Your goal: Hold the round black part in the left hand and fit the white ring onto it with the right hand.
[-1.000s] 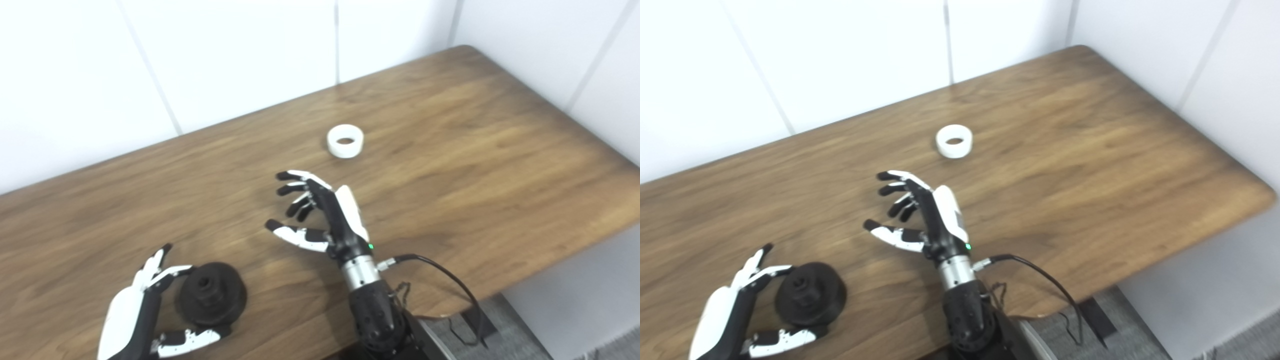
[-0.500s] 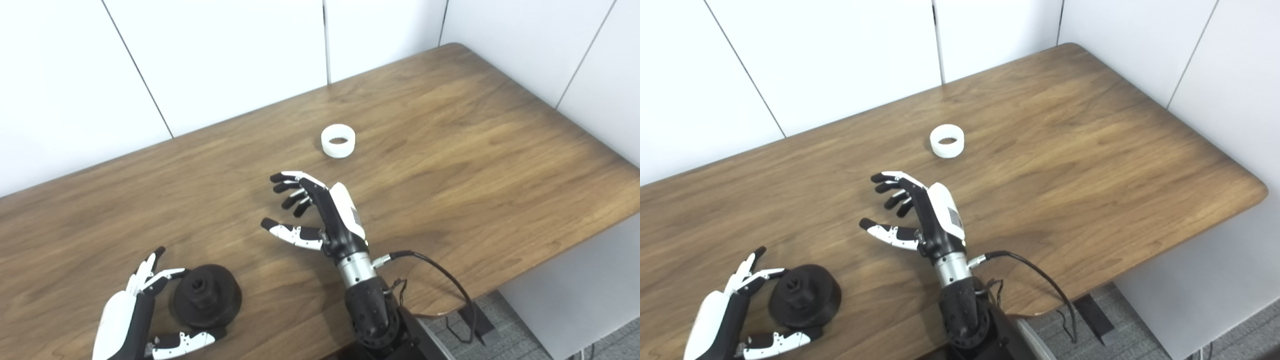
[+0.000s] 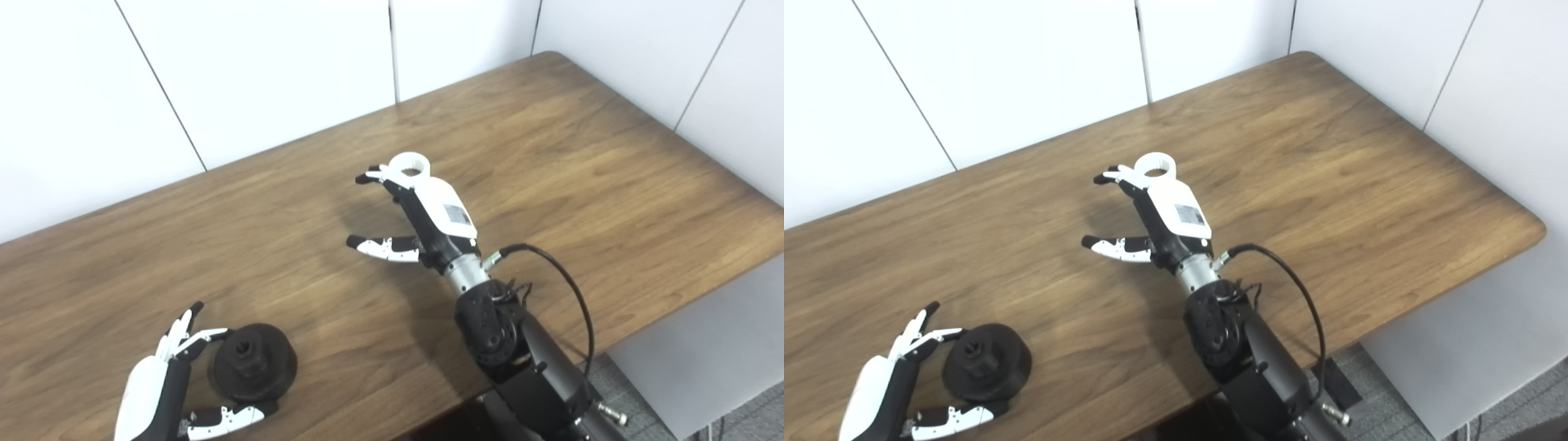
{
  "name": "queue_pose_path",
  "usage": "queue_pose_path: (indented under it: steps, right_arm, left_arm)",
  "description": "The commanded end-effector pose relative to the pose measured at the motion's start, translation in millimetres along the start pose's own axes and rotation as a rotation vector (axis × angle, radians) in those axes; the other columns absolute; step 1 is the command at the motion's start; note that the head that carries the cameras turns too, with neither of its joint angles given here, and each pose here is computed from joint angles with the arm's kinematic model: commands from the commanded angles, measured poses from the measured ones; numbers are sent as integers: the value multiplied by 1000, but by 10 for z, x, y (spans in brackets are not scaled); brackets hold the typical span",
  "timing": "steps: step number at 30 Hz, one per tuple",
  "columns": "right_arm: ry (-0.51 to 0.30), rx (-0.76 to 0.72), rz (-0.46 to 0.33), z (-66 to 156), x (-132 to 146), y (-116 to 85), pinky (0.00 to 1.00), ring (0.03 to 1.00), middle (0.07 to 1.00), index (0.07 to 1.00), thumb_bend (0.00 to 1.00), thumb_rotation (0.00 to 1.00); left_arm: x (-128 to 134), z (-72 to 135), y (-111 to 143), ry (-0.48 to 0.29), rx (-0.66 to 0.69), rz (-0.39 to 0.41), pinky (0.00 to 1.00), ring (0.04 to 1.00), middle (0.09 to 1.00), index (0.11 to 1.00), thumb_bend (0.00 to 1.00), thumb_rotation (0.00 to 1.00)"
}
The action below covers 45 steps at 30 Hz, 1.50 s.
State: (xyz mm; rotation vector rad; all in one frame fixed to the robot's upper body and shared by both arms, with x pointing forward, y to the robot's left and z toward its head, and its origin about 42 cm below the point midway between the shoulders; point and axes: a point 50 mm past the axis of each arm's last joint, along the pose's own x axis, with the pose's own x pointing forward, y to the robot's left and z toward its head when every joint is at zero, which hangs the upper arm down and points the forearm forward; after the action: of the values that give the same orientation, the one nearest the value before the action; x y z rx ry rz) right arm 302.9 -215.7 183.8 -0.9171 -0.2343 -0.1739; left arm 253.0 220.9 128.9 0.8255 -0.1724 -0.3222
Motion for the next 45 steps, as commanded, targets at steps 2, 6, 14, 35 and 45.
queue_pose_path:
  steps: [2, 6, 14, 35, 45]
  right_arm:
    - [-69, -36, -84, 124, 212, -247, 774, 912, 919, 795, 700, 416]
    - [-76, -61, -107, 90, 338, -300, 808, 917, 919, 820, 688, 418]
    - [-22, -127, -92, 44, 545, -325, 914, 972, 980, 877, 709, 486]
    - [190, -301, 43, -346, 1138, -404, 959, 995, 1000, 936, 873, 579]
    - [257, -336, 96, -548, 1151, -366, 967, 1000, 1000, 927, 951, 707]
  left_arm:
    - [72, 45, 69, -44, 11, 24, 1000, 1000, 1000, 604, 886, 276]
    - [74, 31, 63, -44, 7, 27, 1000, 1000, 1000, 603, 891, 282]
    - [59, 35, 78, -42, 15, 24, 1000, 1000, 1000, 605, 892, 293]
    - [31, 68, 77, -52, 13, 26, 1000, 1000, 1000, 603, 885, 266]
    - [13, 72, 81, -49, 13, 25, 1000, 1000, 1000, 604, 879, 275]
